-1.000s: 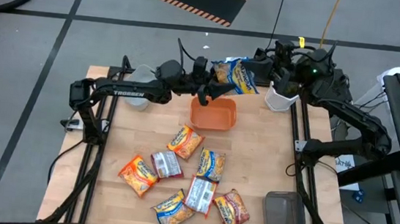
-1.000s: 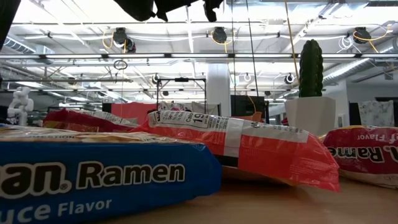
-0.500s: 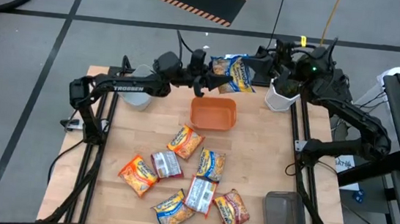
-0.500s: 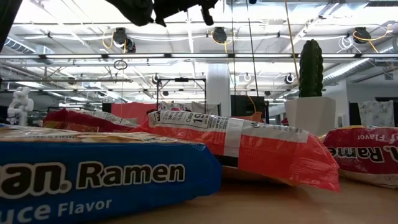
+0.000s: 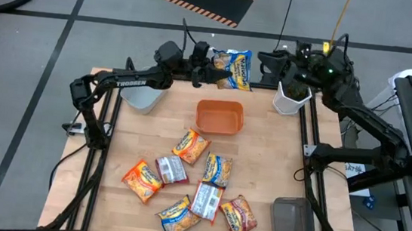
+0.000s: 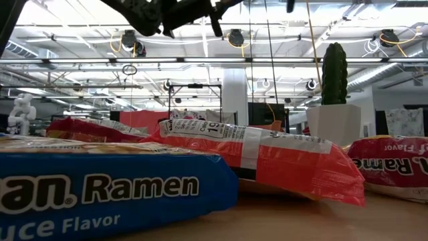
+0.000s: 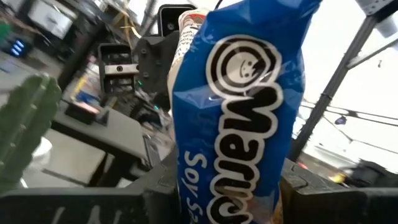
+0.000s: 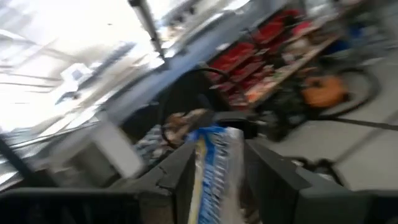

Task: Sort Maruchan noodles
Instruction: Put the top blue noodle pack into the gray bin

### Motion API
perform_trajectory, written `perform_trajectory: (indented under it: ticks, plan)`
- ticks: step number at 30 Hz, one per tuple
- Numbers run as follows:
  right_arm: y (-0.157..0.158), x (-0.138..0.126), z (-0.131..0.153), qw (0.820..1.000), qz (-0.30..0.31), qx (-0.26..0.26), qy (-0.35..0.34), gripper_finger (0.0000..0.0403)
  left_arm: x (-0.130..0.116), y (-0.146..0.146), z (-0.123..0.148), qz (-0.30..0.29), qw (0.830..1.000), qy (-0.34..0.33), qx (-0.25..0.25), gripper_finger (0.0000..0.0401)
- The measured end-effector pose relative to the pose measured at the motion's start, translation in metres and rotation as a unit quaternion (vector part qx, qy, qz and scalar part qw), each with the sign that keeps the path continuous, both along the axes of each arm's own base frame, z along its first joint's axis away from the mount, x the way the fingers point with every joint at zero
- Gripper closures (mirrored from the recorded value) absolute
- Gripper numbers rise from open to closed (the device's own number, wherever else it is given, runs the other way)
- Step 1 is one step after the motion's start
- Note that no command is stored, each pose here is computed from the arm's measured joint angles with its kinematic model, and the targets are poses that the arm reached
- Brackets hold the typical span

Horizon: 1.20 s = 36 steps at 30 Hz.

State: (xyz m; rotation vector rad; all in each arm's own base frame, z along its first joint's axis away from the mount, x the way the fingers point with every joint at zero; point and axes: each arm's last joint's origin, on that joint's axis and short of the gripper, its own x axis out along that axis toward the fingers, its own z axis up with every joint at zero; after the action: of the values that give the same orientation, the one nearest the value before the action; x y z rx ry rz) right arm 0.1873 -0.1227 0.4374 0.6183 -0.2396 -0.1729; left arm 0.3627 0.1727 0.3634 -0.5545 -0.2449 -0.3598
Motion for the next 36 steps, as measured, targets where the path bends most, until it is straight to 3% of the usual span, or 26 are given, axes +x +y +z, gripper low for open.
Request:
perform_trajectory:
  ticks: [9,20,27,36]
  plan:
    - [0.023,-0.035,0.0,0.993,-0.098,-0.006,0.063,0.0264,-0.017,0.027,-0.001,-0.031,0.999,0.026,-0.011,0.0272]
    - [0.024,-0.035,-0.005,0.989,-0.098,-0.033,0.102,0.0264,-0.022,0.038,-0.004,0.001,0.999,0.043,-0.028,0.0272]
    - [0.018,-0.038,-0.007,0.981,-0.119,-0.081,0.128,0.0264,-0.036,0.029,0.009,0.082,0.992,0.1,-0.012,0.0272]
    - [0.005,-0.046,-0.012,0.964,-0.158,-0.124,0.174,0.0264,-0.062,0.013,0.024,0.208,0.962,0.174,-0.001,0.0272]
